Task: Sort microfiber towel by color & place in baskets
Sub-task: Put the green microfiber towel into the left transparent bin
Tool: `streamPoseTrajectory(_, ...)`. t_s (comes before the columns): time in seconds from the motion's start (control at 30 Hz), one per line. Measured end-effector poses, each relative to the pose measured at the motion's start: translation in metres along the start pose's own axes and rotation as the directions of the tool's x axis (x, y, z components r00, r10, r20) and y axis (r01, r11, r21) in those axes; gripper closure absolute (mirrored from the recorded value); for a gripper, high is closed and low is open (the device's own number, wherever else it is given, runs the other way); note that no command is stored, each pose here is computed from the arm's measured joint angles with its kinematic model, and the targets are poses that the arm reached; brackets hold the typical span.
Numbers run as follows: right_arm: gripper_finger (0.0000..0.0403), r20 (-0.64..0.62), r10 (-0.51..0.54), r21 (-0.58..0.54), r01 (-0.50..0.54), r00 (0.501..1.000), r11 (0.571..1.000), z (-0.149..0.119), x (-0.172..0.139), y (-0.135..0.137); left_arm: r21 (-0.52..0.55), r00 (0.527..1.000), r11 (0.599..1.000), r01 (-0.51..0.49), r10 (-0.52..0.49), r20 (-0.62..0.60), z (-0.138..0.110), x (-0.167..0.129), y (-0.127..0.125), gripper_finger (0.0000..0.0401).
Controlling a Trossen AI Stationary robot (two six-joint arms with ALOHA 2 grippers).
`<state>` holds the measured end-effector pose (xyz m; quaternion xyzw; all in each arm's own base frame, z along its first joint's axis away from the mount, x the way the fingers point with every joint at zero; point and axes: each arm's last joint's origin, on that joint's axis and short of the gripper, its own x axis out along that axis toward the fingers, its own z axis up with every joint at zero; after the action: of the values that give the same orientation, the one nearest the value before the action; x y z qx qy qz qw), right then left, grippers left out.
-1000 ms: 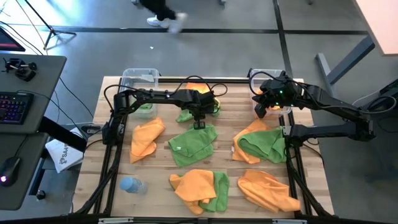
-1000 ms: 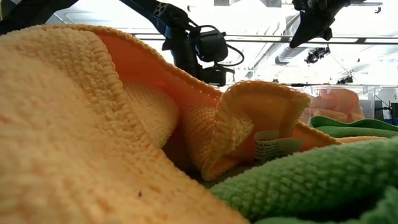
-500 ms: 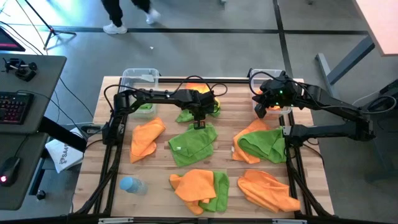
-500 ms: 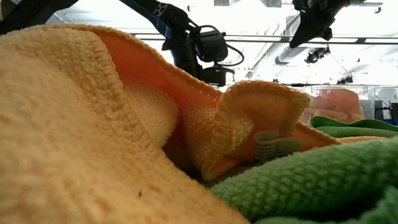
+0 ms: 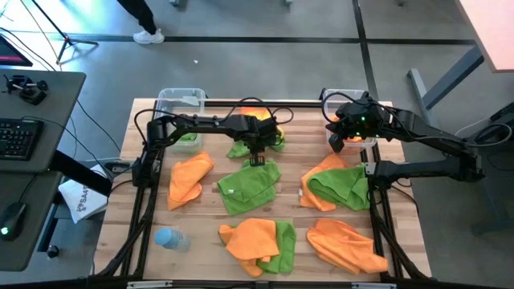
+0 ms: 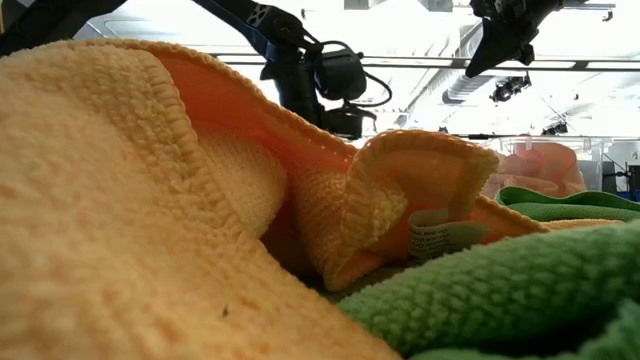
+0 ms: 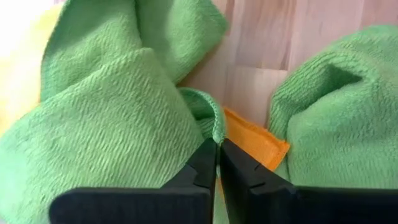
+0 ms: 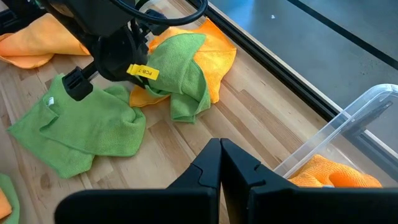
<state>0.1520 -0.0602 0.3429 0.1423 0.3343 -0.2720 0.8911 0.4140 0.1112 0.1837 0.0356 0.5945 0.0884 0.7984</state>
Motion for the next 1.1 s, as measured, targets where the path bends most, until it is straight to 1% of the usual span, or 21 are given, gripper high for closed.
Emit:
streamPoseTrajectory(0.1,0.0402,0.0,0.0,0.0,0.0,1.0,1.0,0.0,0.0,0.0,-0.002,1.0,1.0,-0.016,0.016,0.006,0.002,-0.016,0.001,0.04)
streamPoseTrajectory(0.17,0.0402,0.0,0.0,0.0,0.0,1.0,1.0,0.0,0.0,0.0,-0.002,0.999,0.999,-0.037,0.037,0.039,0.004,-0.035,0.001,0.04)
streamPoseTrajectory(0.3,0.0402,-0.002,-0.001,0.0,0.001,1.0,1.0,0.0,0.0,0.0,-0.011,0.985,0.996,-0.094,0.095,0.142,0.005,-0.085,0.002,0.04)
streamPoseTrajectory(0.43,0.0402,-0.004,-0.002,0.0,0.002,1.0,1.0,0.0,0.0,0.0,-0.053,0.95,0.983,-0.176,0.184,0.252,-0.004,-0.139,0.007,0.0401)
streamPoseTrajectory(0.53,0.0402,-0.004,-0.002,0.0,0.002,1.0,1.0,0.0,0.0,0.0,-0.11,0.907,0.967,-0.23,0.254,0.335,-0.014,-0.179,0.012,0.0401)
streamPoseTrajectory(0.6,0.0402,-0.004,-0.002,-0.001,0.002,1.0,1.0,0.0,0.0,0.0,-0.152,0.868,0.953,-0.26,0.3,0.395,-0.022,-0.204,0.015,0.0401)
streamPoseTrajectory(0.67,0.0402,-0.004,-0.002,-0.007,0.002,1.0,1.0,0.0,0.0,0.0,-0.201,0.819,0.936,-0.289,0.35,0.455,-0.028,-0.227,0.017,0.0401)
streamPoseTrajectory(0.83,0.0402,-0.004,-0.001,-0.008,0.001,1.0,1.0,0.0,0.0,0.0,-0.334,0.666,0.888,-0.316,0.458,0.588,-0.041,-0.275,0.023,0.0401)
streamPoseTrajectory(0.97,0.0402,-0.004,-0.001,-0.008,0.001,1.0,1.0,0.0,0.0,0.0,-0.426,0.548,0.838,-0.339,0.545,0.635,-0.051,-0.304,0.027,0.0401)
streamPoseTrajectory(1.07,0.0402,-0.004,-0.001,-0.008,0.001,1.0,1.0,0.0,0.0,0.0,-0.456,0.493,0.813,-0.362,0.582,0.646,-0.058,-0.319,0.028,0.0401)
streamPoseTrajectory(1.1,0.0402,-0.004,-0.001,-0.008,0.001,1.0,1.0,0.0,0.0,0.0,-0.46,0.484,0.81,-0.364,0.586,0.65,-0.061,-0.322,0.028,0.0401)
